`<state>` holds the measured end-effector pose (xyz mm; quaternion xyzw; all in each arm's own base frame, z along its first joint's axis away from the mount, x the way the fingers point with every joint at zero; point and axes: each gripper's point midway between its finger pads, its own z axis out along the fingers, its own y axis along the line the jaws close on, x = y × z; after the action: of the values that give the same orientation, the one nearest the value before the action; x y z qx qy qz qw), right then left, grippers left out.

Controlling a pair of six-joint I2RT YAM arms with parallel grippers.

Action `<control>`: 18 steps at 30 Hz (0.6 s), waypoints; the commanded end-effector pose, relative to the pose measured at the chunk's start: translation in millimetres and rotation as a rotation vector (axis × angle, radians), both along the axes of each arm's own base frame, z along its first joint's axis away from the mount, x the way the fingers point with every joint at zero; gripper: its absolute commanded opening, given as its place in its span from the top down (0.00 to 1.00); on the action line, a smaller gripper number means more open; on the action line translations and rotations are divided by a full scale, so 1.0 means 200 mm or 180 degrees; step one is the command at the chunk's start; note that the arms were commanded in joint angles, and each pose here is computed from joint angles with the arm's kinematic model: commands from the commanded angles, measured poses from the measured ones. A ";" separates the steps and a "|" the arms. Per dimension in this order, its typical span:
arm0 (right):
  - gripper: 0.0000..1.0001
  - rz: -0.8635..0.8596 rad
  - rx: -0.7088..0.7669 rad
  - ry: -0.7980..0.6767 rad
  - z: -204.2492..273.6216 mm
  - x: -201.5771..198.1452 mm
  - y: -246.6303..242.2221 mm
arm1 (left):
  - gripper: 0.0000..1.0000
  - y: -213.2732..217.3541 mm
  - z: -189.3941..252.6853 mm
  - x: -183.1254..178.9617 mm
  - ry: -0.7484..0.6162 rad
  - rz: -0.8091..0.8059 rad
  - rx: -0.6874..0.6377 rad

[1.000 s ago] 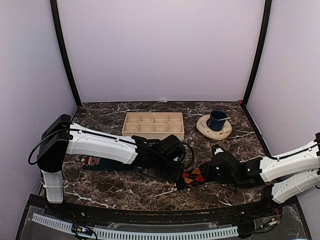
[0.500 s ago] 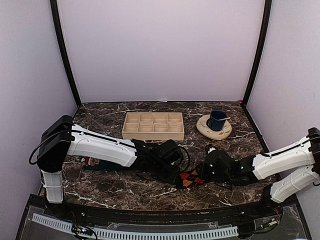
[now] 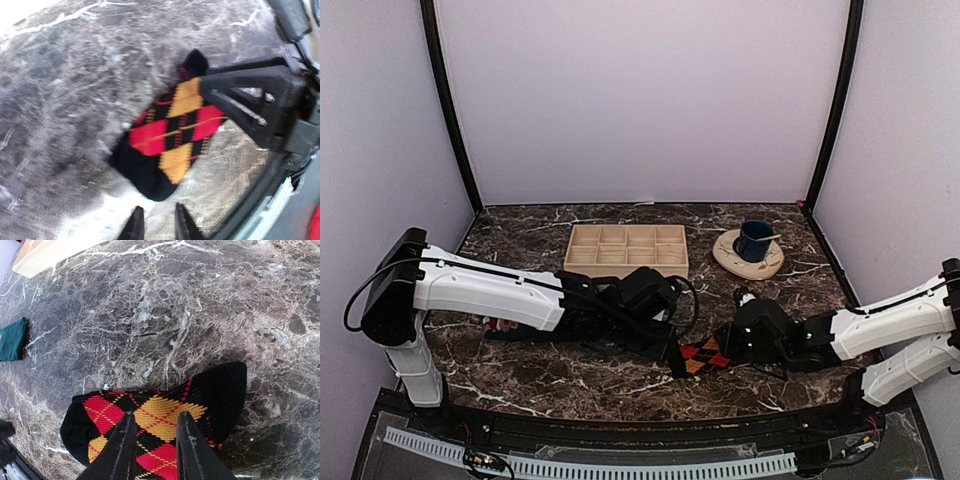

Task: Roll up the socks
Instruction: Rotate the sock at the center of the board.

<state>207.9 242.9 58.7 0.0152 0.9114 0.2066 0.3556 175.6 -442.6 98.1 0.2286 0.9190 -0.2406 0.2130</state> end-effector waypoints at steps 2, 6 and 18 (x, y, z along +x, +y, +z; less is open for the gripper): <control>0.81 -0.0106 -0.0086 -0.0057 -0.01 0.01 -0.07 | 0.90 -0.09 0.03 -0.09 -0.0059 -0.0394 -0.0109; 0.88 -0.0117 -0.0138 -0.0011 -0.04 0.01 -0.09 | 1.00 -0.15 -0.03 -0.14 0.0080 -0.0588 -0.0079; 0.93 -0.0096 -0.0215 0.0104 -0.12 0.03 -0.10 | 1.00 -0.20 -0.20 -0.10 0.0347 -0.0585 0.0149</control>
<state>212.9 225.3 42.6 0.0237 0.9206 0.1740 0.3487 151.3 -488.1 60.7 0.3098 0.9024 -0.2585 0.1513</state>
